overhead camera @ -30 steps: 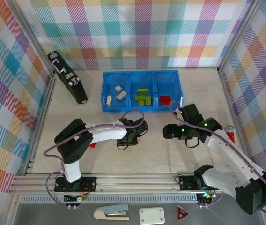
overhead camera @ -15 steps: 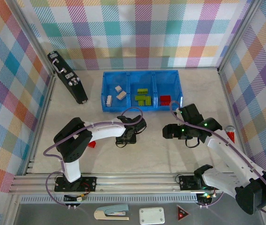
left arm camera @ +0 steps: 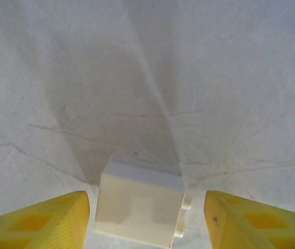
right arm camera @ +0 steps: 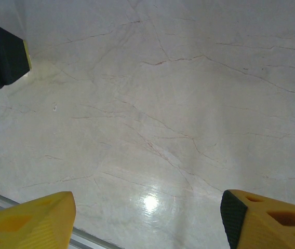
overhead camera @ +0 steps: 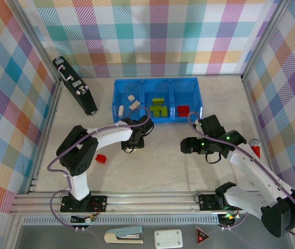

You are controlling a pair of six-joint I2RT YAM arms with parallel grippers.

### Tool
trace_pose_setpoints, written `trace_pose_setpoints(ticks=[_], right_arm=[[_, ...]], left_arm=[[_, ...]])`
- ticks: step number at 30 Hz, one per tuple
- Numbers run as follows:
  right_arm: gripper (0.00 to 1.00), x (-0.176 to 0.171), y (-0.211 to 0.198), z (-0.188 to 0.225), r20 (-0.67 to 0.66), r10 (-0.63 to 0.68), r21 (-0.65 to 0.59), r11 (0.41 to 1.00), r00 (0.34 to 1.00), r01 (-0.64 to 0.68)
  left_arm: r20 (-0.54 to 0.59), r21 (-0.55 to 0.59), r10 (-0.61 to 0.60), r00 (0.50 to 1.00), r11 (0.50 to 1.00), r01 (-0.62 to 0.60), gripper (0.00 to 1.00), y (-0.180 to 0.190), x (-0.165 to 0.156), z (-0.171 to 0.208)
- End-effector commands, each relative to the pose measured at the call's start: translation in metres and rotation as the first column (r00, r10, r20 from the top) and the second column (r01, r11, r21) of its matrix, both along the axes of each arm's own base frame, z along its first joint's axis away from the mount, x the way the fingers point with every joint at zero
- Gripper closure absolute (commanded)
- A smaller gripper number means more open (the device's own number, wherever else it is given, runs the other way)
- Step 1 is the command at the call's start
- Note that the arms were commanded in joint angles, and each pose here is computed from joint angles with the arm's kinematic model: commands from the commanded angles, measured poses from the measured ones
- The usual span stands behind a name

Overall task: Sort the legos into containers by color
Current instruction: Pick up the lego from the middle-left of the table.

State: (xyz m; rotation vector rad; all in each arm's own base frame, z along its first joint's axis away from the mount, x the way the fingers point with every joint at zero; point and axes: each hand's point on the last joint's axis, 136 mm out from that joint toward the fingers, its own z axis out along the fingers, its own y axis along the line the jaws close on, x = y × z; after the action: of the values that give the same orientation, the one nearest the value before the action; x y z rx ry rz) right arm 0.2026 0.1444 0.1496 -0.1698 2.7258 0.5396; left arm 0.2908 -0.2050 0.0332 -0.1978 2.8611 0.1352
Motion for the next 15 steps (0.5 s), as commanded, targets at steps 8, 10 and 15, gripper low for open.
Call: trace_pose_setpoints(ticks=[8,10,15], right_arm=[[0.25,-0.002,-0.003,-0.005,-0.011,0.000,-0.025,1.000,1.000,0.000],[0.25,-0.002,-0.003,-0.006,-0.011,-0.001,-0.028,1.000,1.000,0.001],[0.25,-0.001,-0.005,-0.006,-0.010,-0.008,-0.035,0.999,1.000,0.007]], left_arm=[[-0.073,-0.014,-0.018,0.997,1.000,0.017,0.43,0.003,-0.003,-0.011],[-0.073,-0.020,-0.018,0.997,1.000,0.017,0.45,0.003,-0.004,-0.009],[-0.056,-0.033,-0.022,0.998,0.999,0.020,0.51,0.003,-0.004,0.001]])
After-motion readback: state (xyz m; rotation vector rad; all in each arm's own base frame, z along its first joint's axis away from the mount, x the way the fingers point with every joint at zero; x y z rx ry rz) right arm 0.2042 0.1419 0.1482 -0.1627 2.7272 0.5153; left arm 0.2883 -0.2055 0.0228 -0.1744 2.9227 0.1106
